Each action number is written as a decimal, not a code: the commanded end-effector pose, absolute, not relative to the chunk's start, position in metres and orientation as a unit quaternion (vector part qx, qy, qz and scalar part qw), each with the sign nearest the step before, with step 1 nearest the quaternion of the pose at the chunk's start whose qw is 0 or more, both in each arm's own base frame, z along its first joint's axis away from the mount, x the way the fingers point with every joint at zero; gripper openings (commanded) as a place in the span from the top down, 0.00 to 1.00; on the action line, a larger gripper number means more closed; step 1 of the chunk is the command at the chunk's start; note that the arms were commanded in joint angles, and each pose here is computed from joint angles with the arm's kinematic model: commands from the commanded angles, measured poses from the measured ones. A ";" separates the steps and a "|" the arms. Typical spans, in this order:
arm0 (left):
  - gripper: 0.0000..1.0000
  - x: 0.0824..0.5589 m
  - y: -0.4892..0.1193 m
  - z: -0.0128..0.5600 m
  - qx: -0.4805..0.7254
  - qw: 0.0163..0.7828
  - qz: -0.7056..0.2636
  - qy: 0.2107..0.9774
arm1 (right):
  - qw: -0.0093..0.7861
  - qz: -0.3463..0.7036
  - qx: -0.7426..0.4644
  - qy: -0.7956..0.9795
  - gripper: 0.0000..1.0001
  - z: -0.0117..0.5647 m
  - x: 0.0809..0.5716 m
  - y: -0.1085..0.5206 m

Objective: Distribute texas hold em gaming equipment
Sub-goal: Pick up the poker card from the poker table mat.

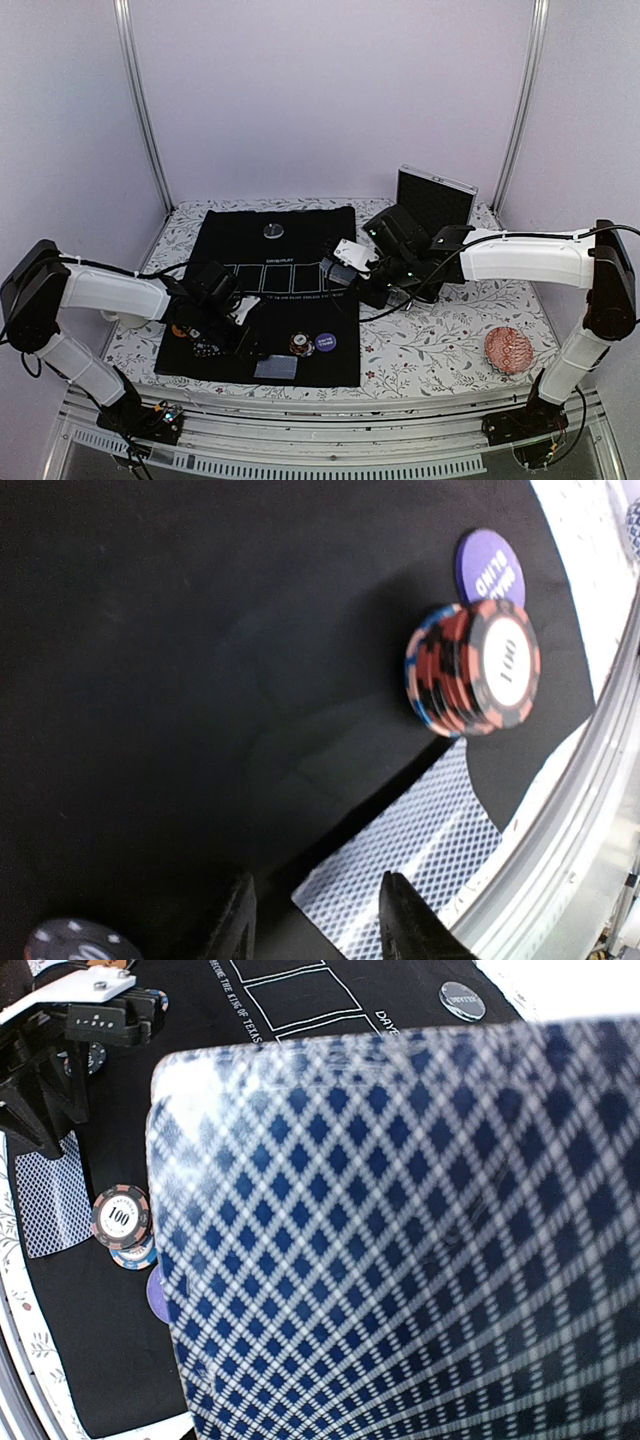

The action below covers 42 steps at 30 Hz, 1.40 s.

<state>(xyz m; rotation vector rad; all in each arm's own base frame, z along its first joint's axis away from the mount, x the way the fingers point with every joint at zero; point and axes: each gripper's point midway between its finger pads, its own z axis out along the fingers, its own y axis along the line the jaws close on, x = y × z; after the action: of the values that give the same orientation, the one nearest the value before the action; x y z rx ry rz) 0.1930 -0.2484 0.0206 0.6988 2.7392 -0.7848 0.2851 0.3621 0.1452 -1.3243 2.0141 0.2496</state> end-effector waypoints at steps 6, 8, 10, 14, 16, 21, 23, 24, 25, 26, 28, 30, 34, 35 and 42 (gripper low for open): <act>0.59 0.180 -0.246 0.017 0.276 0.098 -0.251 0.923 | 0.362 0.102 -0.509 0.774 0.63 0.157 0.287 0.363; 0.60 0.182 -0.244 0.015 0.282 0.097 -0.238 0.924 | 0.362 0.102 -0.509 0.775 0.63 0.157 0.287 0.362; 0.61 0.184 -0.243 0.014 0.288 0.100 -0.232 0.924 | 0.362 0.101 -0.509 0.775 0.63 0.157 0.287 0.362; 0.63 0.186 -0.248 0.015 0.301 0.102 -0.238 0.918 | 0.359 0.100 -0.508 0.777 0.63 0.155 0.287 0.362; 0.64 0.187 -0.250 0.016 0.305 0.105 -0.240 0.915 | 0.358 0.101 -0.508 0.777 0.63 0.155 0.287 0.362; 0.65 0.192 -0.253 0.018 0.313 0.113 -0.239 0.912 | 0.354 0.100 -0.508 0.778 0.63 0.153 0.287 0.362; 0.65 0.192 -0.255 0.018 0.318 0.113 -0.242 0.910 | 0.353 0.100 -0.509 0.779 0.63 0.152 0.286 0.362; 0.66 0.191 -0.256 0.018 0.320 0.111 -0.245 0.909 | 0.352 0.100 -0.509 0.779 0.63 0.151 0.286 0.361; 0.66 0.190 -0.257 0.018 0.321 0.108 -0.248 0.908 | 0.351 0.099 -0.510 0.779 0.63 0.150 0.286 0.361; 0.66 0.190 -0.257 0.018 0.321 0.106 -0.248 0.908 | 0.350 0.099 -0.509 0.780 0.63 0.150 0.287 0.361; 0.68 0.189 -0.258 0.017 0.322 0.103 -0.252 0.907 | 0.348 0.098 -0.511 0.780 0.63 0.149 0.286 0.361; 0.70 0.186 -0.259 0.017 0.323 0.097 -0.257 0.906 | 0.347 0.098 -0.511 0.780 0.63 0.148 0.286 0.361; 0.76 0.182 -0.260 0.018 0.323 0.092 -0.264 0.904 | 0.347 0.096 -0.511 0.781 0.63 0.148 0.286 0.361; 0.79 0.182 -0.260 0.019 0.324 0.092 -0.266 0.903 | 0.348 0.097 -0.510 0.780 0.63 0.149 0.287 0.361; 1.00 0.176 -0.264 0.030 0.330 0.089 -0.286 0.895 | 0.349 0.092 -0.509 0.782 0.63 0.151 0.288 0.360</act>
<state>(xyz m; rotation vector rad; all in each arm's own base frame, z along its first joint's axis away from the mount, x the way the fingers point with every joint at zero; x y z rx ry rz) 0.1834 -0.2563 0.0183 0.9373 2.6921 -0.7856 0.2830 0.3591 0.1419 -1.3352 2.0305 0.2422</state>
